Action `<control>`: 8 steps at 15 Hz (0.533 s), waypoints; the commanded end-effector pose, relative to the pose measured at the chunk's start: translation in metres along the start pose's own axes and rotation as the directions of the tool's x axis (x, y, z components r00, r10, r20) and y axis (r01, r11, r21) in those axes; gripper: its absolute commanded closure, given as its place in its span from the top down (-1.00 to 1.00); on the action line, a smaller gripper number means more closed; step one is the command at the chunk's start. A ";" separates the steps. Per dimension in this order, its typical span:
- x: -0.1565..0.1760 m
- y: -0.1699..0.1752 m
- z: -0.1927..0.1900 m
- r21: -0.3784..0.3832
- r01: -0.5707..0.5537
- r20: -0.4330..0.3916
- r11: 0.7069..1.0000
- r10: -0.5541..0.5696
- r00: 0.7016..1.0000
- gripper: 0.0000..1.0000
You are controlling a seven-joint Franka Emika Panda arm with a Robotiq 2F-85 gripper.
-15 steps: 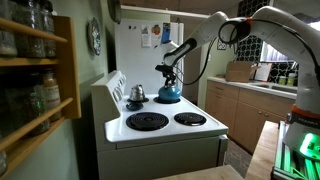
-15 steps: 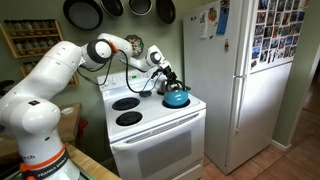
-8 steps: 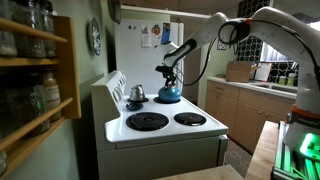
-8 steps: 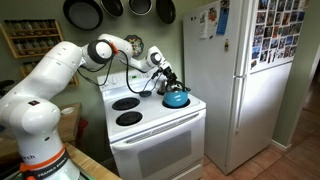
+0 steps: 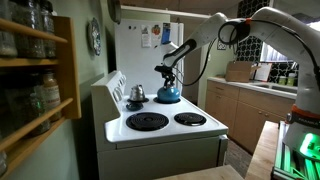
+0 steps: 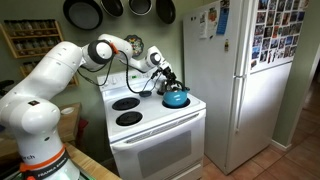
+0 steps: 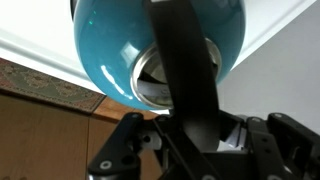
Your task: Move the blue kettle to the front right plate of the stove
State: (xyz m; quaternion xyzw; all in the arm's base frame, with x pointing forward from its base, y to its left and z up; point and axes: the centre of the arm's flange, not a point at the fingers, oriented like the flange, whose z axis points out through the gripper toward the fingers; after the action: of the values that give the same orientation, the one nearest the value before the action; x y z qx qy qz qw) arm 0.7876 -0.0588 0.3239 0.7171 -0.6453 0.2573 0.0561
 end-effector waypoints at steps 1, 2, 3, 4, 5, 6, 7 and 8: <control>0.007 -0.014 -0.003 0.043 0.004 -0.020 0.999 -0.004 1.000 -0.96; 0.008 -0.014 -0.002 0.044 0.005 -0.023 0.999 -0.004 1.000 -0.96; 0.009 -0.014 -0.002 0.046 0.008 -0.028 0.999 -0.006 1.000 -0.96; 0.010 -0.014 -0.002 0.050 0.008 -0.028 0.999 -0.006 1.000 -0.96; 0.010 -0.015 -0.002 0.051 0.008 -0.023 0.999 -0.007 1.000 -0.49; 0.010 -0.015 -0.002 0.055 0.008 -0.023 0.998 -0.007 1.000 -0.34; 0.012 -0.016 -0.004 0.060 0.009 -0.022 0.998 -0.008 1.000 -0.23; 0.012 -0.016 -0.005 0.065 0.011 -0.019 0.998 -0.009 1.000 -0.06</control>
State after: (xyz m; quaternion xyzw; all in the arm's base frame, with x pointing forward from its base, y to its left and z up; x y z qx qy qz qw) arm 0.7926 -0.0594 0.3277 0.7171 -0.6420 0.2668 0.0494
